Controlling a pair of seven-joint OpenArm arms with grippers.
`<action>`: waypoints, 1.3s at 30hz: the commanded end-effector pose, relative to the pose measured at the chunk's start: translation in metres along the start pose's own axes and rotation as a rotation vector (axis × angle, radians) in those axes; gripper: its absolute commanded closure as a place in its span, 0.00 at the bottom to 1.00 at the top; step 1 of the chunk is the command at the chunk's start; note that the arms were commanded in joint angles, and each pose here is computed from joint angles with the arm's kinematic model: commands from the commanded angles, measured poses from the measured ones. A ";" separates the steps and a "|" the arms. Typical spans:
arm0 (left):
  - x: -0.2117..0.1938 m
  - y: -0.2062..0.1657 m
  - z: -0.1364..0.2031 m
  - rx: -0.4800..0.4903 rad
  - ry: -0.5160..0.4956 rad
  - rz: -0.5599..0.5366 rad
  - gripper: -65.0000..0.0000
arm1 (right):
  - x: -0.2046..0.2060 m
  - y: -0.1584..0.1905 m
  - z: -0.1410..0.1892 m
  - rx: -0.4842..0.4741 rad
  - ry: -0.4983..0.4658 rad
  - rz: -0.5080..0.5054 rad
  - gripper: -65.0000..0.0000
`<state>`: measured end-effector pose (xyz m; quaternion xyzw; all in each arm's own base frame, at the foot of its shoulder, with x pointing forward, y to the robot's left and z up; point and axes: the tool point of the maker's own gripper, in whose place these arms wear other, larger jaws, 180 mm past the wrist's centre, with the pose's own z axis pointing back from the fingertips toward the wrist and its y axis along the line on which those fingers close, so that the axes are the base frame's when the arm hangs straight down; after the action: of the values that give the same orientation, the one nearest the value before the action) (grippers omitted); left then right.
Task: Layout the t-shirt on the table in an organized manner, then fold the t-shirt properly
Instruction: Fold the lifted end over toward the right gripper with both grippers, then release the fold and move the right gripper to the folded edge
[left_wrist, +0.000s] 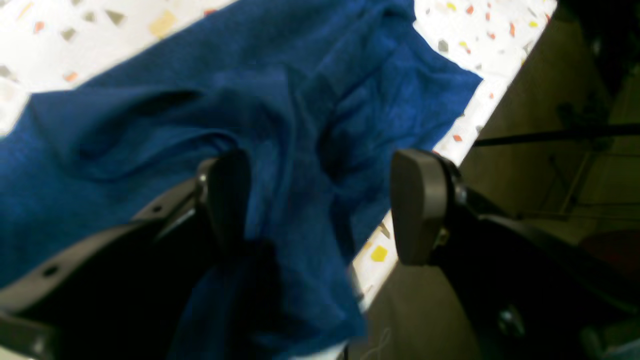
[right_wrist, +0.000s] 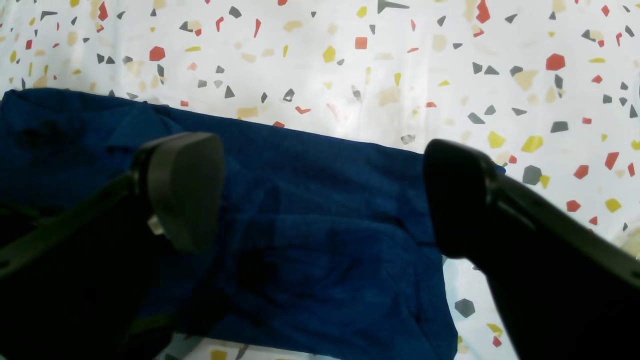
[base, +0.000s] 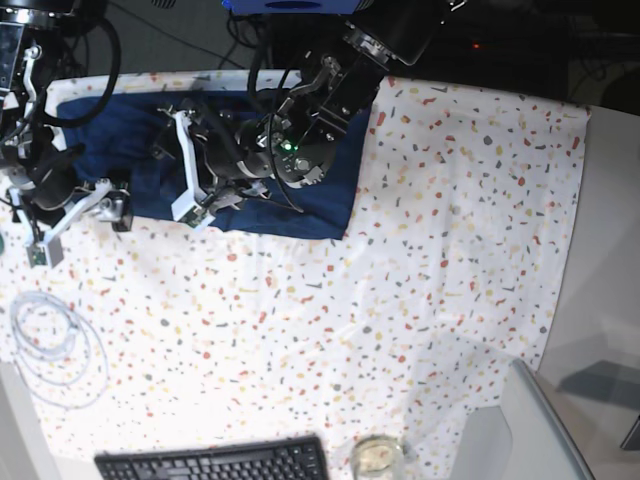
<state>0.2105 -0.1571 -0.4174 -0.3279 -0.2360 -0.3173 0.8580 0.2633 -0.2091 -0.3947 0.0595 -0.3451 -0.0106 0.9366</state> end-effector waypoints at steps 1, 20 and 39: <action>0.022 -0.008 0.002 -0.024 -0.059 -0.013 0.36 | 0.014 -0.005 0.005 -0.007 -0.049 0.004 0.09; 0.015 0.078 0.115 0.305 -0.234 0.163 1.00 | 0.012 -0.026 0.024 -0.031 -0.076 0.035 0.10; -0.193 0.264 0.394 1.032 -0.223 0.541 1.00 | -0.079 0.203 0.036 0.470 0.098 0.504 0.10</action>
<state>0.1782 0.3490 -0.3897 0.0490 -0.3397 0.1132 0.9324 0.1699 -0.0078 -0.4006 0.1848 -0.2821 0.3087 0.8894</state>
